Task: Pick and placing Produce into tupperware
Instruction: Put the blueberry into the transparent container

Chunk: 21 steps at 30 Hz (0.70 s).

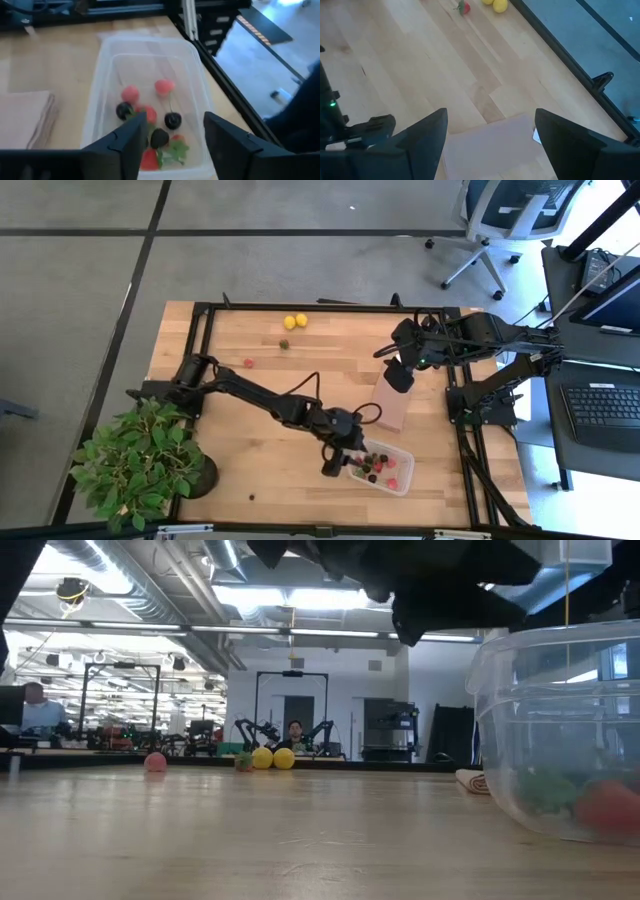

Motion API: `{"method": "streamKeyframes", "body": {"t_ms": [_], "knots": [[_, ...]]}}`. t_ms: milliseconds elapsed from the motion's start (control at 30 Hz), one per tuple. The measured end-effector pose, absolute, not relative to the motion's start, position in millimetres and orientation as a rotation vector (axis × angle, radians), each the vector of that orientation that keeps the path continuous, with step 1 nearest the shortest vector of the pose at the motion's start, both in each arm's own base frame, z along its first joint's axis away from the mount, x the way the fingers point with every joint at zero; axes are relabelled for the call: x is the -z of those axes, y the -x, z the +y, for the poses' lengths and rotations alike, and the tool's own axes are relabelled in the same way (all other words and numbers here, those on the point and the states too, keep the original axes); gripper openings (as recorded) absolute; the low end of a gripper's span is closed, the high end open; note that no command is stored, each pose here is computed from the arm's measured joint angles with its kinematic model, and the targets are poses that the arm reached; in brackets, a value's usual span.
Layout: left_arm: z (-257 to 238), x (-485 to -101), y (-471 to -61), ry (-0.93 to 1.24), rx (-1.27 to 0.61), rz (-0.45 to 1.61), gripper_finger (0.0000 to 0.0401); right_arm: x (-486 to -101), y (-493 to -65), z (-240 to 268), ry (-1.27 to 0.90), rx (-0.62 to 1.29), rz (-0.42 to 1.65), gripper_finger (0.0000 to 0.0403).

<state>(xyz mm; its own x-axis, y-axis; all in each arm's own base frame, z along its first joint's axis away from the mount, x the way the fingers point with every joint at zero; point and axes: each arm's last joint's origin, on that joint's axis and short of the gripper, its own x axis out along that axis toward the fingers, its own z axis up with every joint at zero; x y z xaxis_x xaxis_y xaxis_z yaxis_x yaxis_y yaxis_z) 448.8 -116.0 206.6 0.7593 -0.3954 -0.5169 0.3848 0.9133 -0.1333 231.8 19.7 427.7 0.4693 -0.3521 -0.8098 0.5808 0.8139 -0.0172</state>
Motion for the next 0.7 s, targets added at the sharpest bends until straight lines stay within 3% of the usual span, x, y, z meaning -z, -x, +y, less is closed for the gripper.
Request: {"method": "streamKeyframes", "body": {"t_ms": [233, 333, 467, 700], "knots": [[-120.7, -224.4, -436.3, -0.011, 0.511, 0.759, 0.0264, -427.5, -231.5, 19.7, -0.275, 0.581, 0.921, 0.0301], [-122.6, -234.5, -426.7, -0.073, 0.464, 0.906, 0.0285, -427.5, -231.4, 19.6, -0.275, 0.582, 0.922, 0.0301], [-116.9, -247.1, -419.4, -0.073, 0.427, 1.025, 0.0294, -427.5, -231.4, 19.6, -0.275, 0.582, 0.922, 0.0301], [-109.5, -254.5, -418.0, 0.05, 0.598, 1.031, 0.0287, -425.2, -226.7, 19.0, -0.258, 0.598, 0.971, 0.0301]]}}
